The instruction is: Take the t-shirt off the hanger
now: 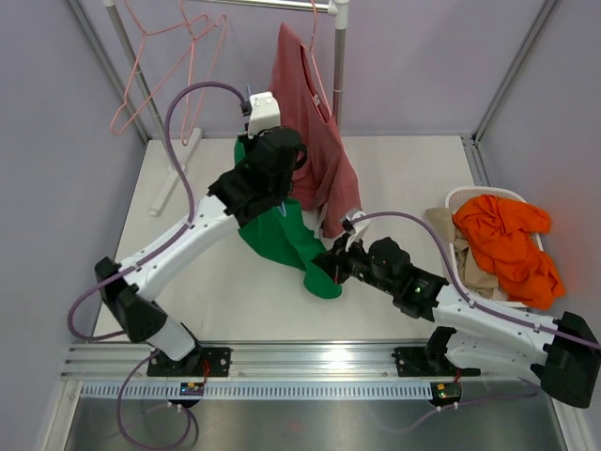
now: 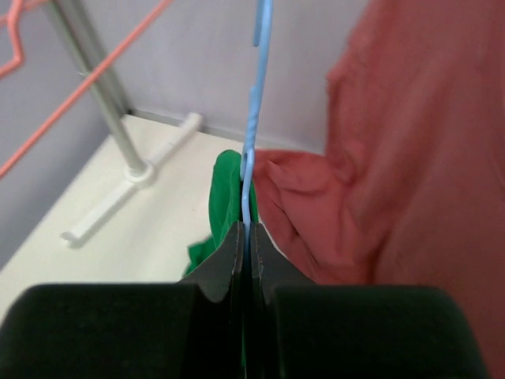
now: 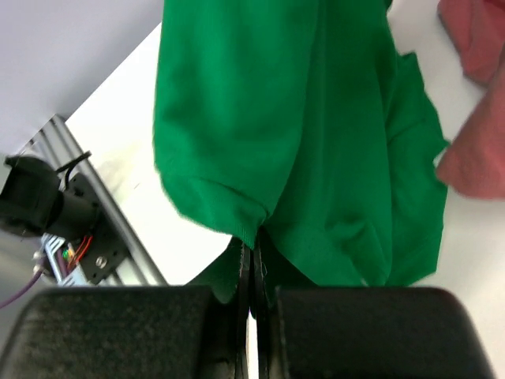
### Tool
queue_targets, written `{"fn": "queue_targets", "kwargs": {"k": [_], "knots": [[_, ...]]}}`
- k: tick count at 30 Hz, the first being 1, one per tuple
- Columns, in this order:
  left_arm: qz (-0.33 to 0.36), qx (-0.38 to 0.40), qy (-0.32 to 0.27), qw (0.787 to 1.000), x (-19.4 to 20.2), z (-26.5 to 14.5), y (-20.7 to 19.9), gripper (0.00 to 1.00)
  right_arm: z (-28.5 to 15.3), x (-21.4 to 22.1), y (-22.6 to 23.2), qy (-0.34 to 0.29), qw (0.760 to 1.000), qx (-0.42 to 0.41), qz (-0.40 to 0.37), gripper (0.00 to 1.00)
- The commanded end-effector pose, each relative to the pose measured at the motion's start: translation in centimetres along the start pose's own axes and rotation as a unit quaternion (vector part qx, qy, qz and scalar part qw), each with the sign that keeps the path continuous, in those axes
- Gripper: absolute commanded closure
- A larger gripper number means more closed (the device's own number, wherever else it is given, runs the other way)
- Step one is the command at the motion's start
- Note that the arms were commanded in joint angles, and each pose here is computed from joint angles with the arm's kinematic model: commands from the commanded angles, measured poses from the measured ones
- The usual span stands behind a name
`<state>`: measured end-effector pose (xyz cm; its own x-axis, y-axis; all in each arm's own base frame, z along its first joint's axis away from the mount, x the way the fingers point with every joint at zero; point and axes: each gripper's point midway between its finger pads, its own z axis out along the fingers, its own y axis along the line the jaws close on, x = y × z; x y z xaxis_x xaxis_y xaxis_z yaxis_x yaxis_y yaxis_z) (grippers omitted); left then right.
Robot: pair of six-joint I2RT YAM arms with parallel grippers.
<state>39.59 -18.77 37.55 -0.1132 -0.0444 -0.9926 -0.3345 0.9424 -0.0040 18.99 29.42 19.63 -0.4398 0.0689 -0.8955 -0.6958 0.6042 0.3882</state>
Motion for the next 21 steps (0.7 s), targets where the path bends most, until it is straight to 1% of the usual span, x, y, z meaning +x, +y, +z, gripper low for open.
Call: {"fn": "queue_targets", "kwargs": {"k": [1,2,3,4,5,7,8,10,11,12,14,15,16,17,18,19,20,21], "knots": [[-0.114,0.131,0.035,0.984,-2.8,-4.8,1.3,1.0,1.4,-6.1,1.7,-0.068,0.997,0.002,-0.029,1.0],[-0.116,0.177,0.056,0.976,-2.1,-6.0,0.6,1.0,1.9,-6.6,1.7,-0.069,0.997,0.006,-0.03,1.0],[-0.112,0.193,0.066,0.973,-1.5,-6.7,1.0,1.0,2.6,-7.5,2.0,-0.073,0.997,0.009,-0.033,1.0],[-0.094,0.206,0.084,0.97,0.7,-7.2,1.2,1.0,2.9,-8.0,2.1,-0.073,0.997,0.011,-0.035,1.0],[-0.11,0.243,0.081,0.96,-0.3,-8.9,2.3,1.0,3.2,-8.2,2.0,-0.073,0.997,0.017,-0.034,1.0],[-0.11,0.267,0.087,0.953,0.2,-10.4,3.7,1.0,4.1,-8.5,1.7,-0.068,0.997,0.029,-0.035,1.0],[-0.111,0.293,0.079,0.946,-0.1,-11.8,5.2,1.0,4.3,-8.5,1.6,-0.066,0.997,0.034,-0.034,1.0],[-0.108,0.319,0.068,0.939,-0.6,-13.2,6.7,1.0,4.9,-8.2,0.7,-0.055,0.996,0.06,-0.032,1.0],[-0.107,0.339,0.05,0.933,-1.8,-14.5,8.3,1.0,5.0,-8.0,0.5,-0.051,0.996,0.066,-0.034,1.0],[-0.105,0.351,0.04,0.93,-2.5,-15.2,9.0,1.0,4.9,-8.2,0.1,-0.052,0.995,0.078,-0.033,1.0],[-0.098,0.361,0.015,0.927,-4.6,-16.2,10.7,1.0,4.5,-8.2,0.1,-0.049,0.995,0.078,-0.038,1.0],[-0.101,0.357,0.006,0.929,-5.4,-16.4,11.6,1.0,3.8,-9.4,0.5,-0.062,0.995,0.076,-0.035,1.0],[-0.098,0.351,0.0,0.931,-5.8,-16.3,12.0,1.0,3.3,-9.5,0.6,-0.055,0.995,0.077,-0.037,1.0],[-0.088,0.343,-0.012,0.935,-6.4,-16.2,12.6,1.0,2.4,-11.5,1.4,-0.075,0.994,0.07,-0.039,1.0],[-0.083,0.34,-0.016,0.936,-6.5,-16.1,12.6,1.0,2.0,-12.4,1.8,-0.079,0.994,0.069,-0.039,1.0],[-0.074,0.337,-0.014,0.939,-6.4,-15.7,12.4,1.0,1.5,-11.6,1.4,-0.046,0.995,0.08,-0.049,1.0],[-0.062,0.338,-0.015,0.939,-6.3,-15.4,12.1,1.0,1.2,-12.1,1.7,-0.037,0.994,0.081,-0.055,1.0],[-0.058,0.342,-0.015,0.938,-6.6,-15.3,11.8,1.0,0.9,-14.5,2.8,-0.045,0.994,0.075,-0.059,1.0]]}}
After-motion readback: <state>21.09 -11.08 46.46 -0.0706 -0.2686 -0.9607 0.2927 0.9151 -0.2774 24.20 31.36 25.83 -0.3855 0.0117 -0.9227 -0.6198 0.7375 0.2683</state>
